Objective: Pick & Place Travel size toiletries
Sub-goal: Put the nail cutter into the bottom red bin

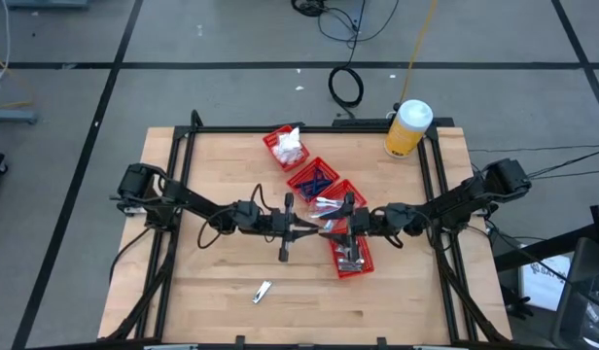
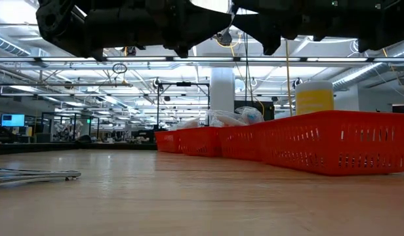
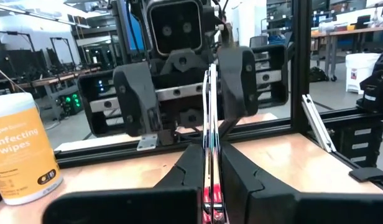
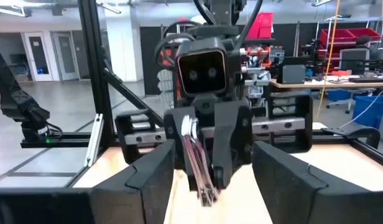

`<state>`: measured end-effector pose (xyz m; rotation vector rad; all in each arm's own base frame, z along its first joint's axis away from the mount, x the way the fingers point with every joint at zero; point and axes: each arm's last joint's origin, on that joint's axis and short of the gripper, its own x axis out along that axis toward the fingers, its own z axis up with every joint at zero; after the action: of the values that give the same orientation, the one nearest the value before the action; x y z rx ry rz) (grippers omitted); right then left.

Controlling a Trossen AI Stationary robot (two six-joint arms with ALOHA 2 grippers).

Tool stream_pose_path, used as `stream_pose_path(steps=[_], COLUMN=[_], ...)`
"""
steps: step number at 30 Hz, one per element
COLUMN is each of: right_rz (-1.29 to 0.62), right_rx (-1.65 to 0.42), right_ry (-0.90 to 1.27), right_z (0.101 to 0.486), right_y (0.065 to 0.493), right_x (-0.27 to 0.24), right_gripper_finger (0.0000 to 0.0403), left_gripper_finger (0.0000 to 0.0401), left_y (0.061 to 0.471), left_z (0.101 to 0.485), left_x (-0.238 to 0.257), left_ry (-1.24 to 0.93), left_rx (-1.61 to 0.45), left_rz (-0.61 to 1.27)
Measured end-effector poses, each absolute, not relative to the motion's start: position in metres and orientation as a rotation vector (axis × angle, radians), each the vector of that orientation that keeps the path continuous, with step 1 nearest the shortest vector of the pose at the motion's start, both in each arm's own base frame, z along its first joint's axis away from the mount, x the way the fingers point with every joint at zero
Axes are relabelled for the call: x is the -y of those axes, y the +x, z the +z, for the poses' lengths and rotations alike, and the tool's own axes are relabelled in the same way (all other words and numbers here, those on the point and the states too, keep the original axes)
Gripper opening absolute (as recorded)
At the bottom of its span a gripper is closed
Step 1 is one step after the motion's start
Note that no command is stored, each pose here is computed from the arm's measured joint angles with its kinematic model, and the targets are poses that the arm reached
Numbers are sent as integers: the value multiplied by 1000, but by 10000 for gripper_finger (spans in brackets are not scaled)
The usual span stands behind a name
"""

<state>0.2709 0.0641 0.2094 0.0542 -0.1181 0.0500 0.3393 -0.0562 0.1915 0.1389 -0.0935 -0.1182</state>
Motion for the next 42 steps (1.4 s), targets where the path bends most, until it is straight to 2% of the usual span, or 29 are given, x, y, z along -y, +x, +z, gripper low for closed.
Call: stream_pose_path(steps=[6,11,15,17,22,26,29,34,38,42], right_rz=[51,51,51,48,47,46,37,49,212,370], right_rx=[129,128,128,128,117,76,62,19,-40,-113], right_ry=[55,53,43,35,41,35,30,47,128,226], right_z=[210,210,210,210,209,205,204,202,206,220], right_y=[271,271,271,271,271,271,272,271,265,248], right_x=[-64,-64,-64,-64,-64,-64,-64,-61,-66,-73], right_gripper_finger=[163,97,31,14,16,14,14,14,14,14], left_gripper_finger=[23,14,30,34,34,53,84,158,206,231], left_y=[339,340,340,340,340,338,337,335,329,316], left_z=[192,191,191,191,190,189,196,216,235,224], left_x=[56,55,55,54,54,54,55,63,69,72], left_ry=[139,138,122,112,92,23,12,61,130,131], left_rx=[94,91,88,86,71,14,-77,-215,-274,-449], left_rz=[-117,-113,-110,-99,-103,-77,11,101,85,93])
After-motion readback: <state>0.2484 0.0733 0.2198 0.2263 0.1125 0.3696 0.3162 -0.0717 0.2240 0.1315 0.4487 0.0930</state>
